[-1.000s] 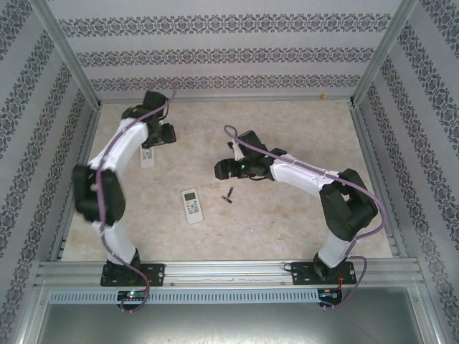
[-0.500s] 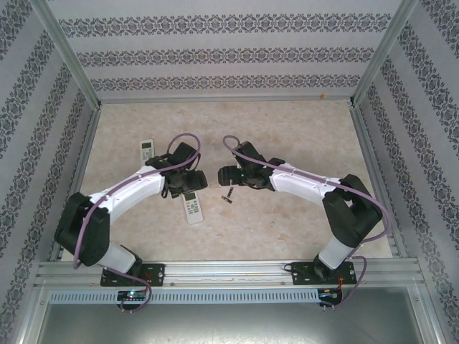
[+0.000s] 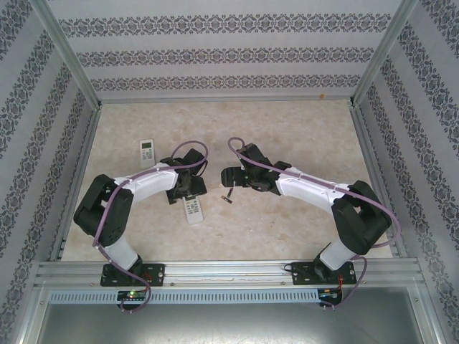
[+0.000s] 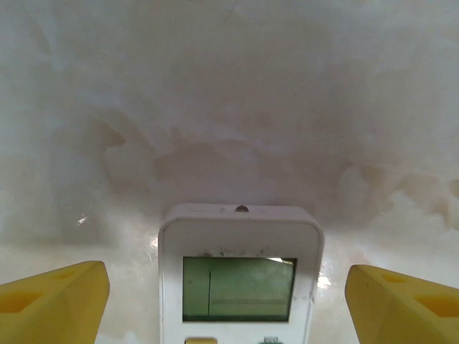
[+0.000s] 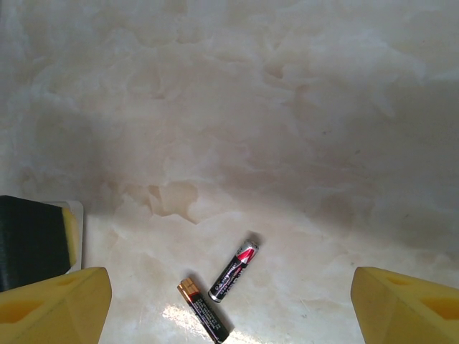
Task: Load the batteries into the remote control
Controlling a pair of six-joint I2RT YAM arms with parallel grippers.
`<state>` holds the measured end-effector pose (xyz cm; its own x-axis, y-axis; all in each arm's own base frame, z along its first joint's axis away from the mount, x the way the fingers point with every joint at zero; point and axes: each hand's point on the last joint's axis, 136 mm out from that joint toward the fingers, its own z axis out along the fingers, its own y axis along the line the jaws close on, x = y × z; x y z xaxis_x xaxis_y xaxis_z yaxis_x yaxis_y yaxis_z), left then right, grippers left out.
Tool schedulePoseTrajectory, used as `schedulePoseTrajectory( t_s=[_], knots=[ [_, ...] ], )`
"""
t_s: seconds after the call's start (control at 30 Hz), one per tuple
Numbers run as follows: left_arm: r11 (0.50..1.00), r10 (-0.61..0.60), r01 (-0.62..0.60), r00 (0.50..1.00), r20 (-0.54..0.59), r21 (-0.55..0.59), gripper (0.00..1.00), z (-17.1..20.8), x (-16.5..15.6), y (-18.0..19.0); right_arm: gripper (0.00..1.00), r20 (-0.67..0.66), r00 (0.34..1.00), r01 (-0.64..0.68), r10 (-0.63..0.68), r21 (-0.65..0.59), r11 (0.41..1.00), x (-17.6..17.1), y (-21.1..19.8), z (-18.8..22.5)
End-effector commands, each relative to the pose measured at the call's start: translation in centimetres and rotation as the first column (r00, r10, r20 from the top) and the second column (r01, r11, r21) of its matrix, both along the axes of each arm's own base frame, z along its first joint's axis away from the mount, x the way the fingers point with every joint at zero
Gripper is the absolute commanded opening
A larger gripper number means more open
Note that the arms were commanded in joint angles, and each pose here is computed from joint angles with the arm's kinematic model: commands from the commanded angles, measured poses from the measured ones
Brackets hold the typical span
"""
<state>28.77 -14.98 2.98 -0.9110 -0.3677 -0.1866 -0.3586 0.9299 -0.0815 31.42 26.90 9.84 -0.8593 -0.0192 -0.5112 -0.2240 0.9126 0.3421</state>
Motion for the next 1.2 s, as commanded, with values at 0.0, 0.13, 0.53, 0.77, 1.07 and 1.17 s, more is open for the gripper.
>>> schedulePoseTrajectory(
  t_s=[0.0,0.13,0.53,0.77,1.07,1.17],
  knots=[
    [1.000,-0.018,0.018,0.999,-0.029,0.004,0.81,-1.0,-0.3,-0.6,0.87,0.031,0.999,0.024,-0.025,0.008,1.000,0.8,-0.4,1.1],
    [0.999,-0.053,0.053,0.996,-0.076,-0.008,0.70,-2.6,-0.7,-1.2,0.87,0.038,0.999,0.020,-0.020,0.005,1.000,1.0,-0.4,1.4],
    [0.895,-0.103,0.215,0.952,0.288,-0.390,0.44,8.9,5.6,-6.8,0.90,0.081,0.994,-0.097,0.076,0.308,0.947,1.6,0.0,8.5],
    [0.631,0.013,0.537,0.714,0.700,-0.560,0.43,25.7,10.0,-10.0,0.97,0.251,0.955,-0.280,0.159,0.581,0.764,0.7,0.1,19.3],
    [0.283,0.165,0.756,0.567,0.807,-0.589,0.42,36.6,8.8,-12.9,0.97,0.304,0.930,-0.366,0.204,0.749,0.553,-0.5,1.4,25.6],
    [0.267,0.178,0.764,0.560,0.809,-0.587,0.42,37.0,8.5,-12.9,0.91,0.288,0.944,-0.329,0.160,0.831,0.449,0.3,1.1,26.8]
  ],
)
